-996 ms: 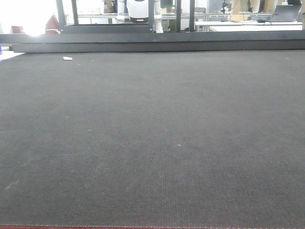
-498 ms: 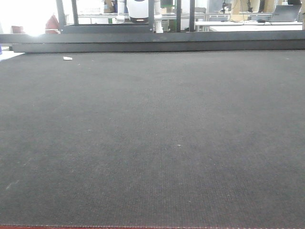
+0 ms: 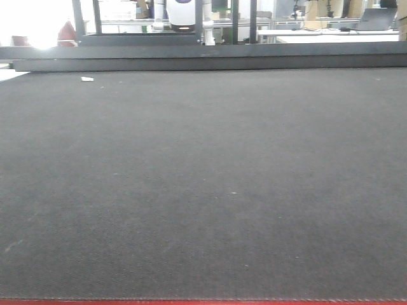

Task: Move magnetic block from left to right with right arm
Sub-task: 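Hold the red cube in the right gripper while the base starts moving, then drive the base past the red-framed table carrying the cube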

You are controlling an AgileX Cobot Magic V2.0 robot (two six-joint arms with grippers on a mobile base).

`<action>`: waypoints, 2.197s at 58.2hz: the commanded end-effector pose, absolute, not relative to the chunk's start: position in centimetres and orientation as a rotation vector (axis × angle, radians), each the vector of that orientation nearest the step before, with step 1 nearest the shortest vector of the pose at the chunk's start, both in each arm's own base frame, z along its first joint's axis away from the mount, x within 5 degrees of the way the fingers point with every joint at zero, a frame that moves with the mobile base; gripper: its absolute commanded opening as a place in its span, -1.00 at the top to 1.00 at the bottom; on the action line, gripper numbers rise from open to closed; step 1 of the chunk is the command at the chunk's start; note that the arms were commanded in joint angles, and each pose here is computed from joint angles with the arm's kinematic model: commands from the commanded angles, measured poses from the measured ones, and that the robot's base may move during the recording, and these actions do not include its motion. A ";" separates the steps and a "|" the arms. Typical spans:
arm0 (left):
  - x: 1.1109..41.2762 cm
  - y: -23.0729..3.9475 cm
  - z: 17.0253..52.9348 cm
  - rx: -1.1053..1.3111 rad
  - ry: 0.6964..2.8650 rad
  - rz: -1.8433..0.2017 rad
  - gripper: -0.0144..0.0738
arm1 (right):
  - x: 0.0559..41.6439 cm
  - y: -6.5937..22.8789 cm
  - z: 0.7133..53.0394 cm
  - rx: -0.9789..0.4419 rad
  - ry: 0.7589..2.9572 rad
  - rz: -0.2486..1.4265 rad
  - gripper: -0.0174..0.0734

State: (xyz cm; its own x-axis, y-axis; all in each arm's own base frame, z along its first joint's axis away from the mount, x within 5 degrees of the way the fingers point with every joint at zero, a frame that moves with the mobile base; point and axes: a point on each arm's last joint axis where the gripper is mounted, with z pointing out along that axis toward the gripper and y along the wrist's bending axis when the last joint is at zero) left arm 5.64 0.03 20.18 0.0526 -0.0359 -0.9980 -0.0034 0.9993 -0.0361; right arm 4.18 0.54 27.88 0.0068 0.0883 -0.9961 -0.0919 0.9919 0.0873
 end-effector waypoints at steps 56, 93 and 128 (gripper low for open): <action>5.6 0.0 20.6 -0.036 1.438 -0.030 0.94 | 4.0 0.4 29.5 0.002 1.457 0.127 -0.01; 5.6 0.0 20.6 -0.036 1.438 -0.030 0.94 | 4.0 0.4 29.5 0.002 1.457 0.127 -0.01; 5.6 0.0 20.6 -0.036 1.438 -0.030 0.94 | 4.0 0.4 29.5 0.002 1.457 0.127 -0.01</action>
State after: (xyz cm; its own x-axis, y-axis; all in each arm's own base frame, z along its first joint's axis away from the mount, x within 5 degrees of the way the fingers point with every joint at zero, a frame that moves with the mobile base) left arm 5.64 0.03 20.18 0.0526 -0.0359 -0.9980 -0.0034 0.9993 -0.0361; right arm 4.18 0.54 27.88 0.0068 0.0883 -0.9961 -0.0919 0.9919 0.0873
